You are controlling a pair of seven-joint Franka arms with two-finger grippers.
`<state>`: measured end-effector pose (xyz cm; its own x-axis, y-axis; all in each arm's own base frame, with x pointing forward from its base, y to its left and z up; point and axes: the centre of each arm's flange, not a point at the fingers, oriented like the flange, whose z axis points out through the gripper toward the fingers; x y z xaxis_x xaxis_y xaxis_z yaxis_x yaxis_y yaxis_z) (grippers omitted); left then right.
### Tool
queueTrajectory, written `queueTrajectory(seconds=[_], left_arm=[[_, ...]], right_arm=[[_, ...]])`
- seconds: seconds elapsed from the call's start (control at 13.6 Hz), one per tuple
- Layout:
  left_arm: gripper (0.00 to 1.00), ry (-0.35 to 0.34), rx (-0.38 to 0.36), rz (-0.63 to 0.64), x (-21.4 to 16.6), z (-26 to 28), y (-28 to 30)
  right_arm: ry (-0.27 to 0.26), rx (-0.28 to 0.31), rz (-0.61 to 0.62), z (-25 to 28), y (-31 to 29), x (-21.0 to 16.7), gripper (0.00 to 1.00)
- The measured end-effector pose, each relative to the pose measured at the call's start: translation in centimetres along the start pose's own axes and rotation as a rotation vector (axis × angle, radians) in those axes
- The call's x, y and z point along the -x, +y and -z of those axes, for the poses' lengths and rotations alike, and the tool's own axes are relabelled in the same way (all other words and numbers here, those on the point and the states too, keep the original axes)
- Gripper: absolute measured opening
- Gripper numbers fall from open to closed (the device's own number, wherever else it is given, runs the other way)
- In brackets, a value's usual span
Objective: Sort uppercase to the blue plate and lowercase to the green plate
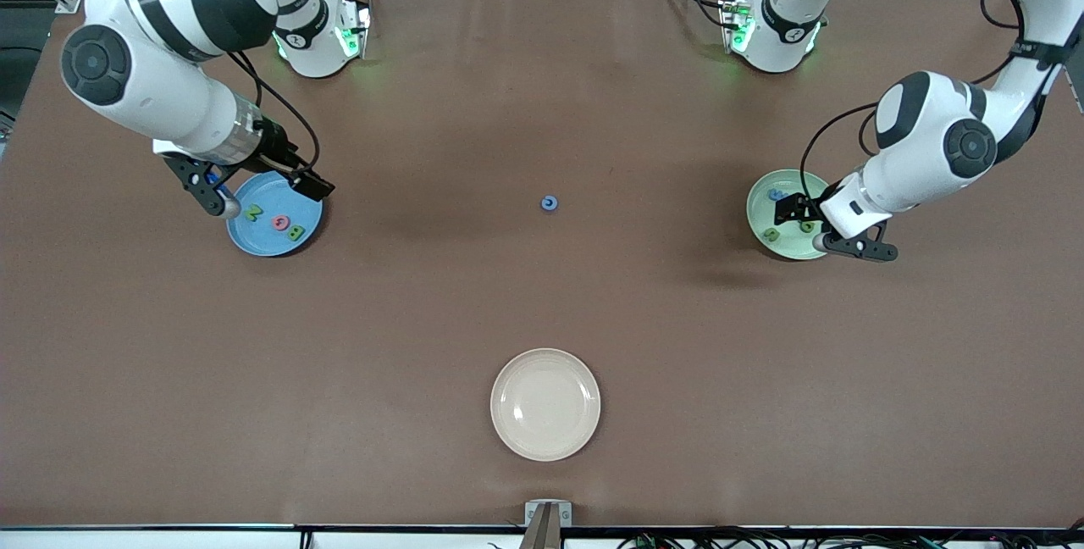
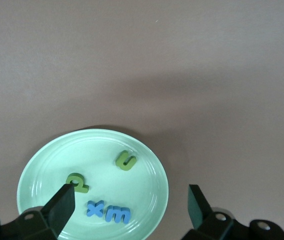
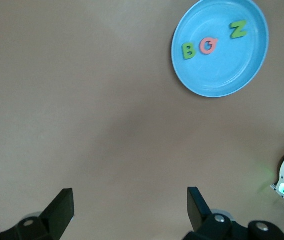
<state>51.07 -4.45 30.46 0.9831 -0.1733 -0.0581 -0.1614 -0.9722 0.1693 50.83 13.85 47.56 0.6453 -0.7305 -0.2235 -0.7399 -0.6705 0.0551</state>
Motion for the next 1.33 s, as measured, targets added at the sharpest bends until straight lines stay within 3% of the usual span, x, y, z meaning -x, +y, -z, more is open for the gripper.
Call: queueTrajectory(seconds=[0.15,0.29,0.66,0.96,1.33], left_arm=[[1.00,0.016,-0.040,0.000,0.5,1.3,-0.4],[1.00,0.031,-0.082,0.016,0.6,2.4,-0.9],[1.00,-0.024,-0.110,0.072,-1.2,9.9,-3.0],[1.00,0.005,-0.115,0.100,-2.7,19.4,-3.6],[1.00,0.001,-0.117,0.122,-2.2,27.0,-3.3]], right_arm=[[-0.024,0.019,0.009,0.4,1.3,-2.1,1.00],[-0.038,0.036,-0.012,-0.2,1.0,-1.8,1.00],[0.040,-0.056,-0.185,-4.5,-5.9,7.4,1.00],[0.073,-0.071,-0.325,-11.3,-10.1,13.3,1.00],[0.115,-0.098,-0.446,-21.4,-13.8,17.7,1.00]])
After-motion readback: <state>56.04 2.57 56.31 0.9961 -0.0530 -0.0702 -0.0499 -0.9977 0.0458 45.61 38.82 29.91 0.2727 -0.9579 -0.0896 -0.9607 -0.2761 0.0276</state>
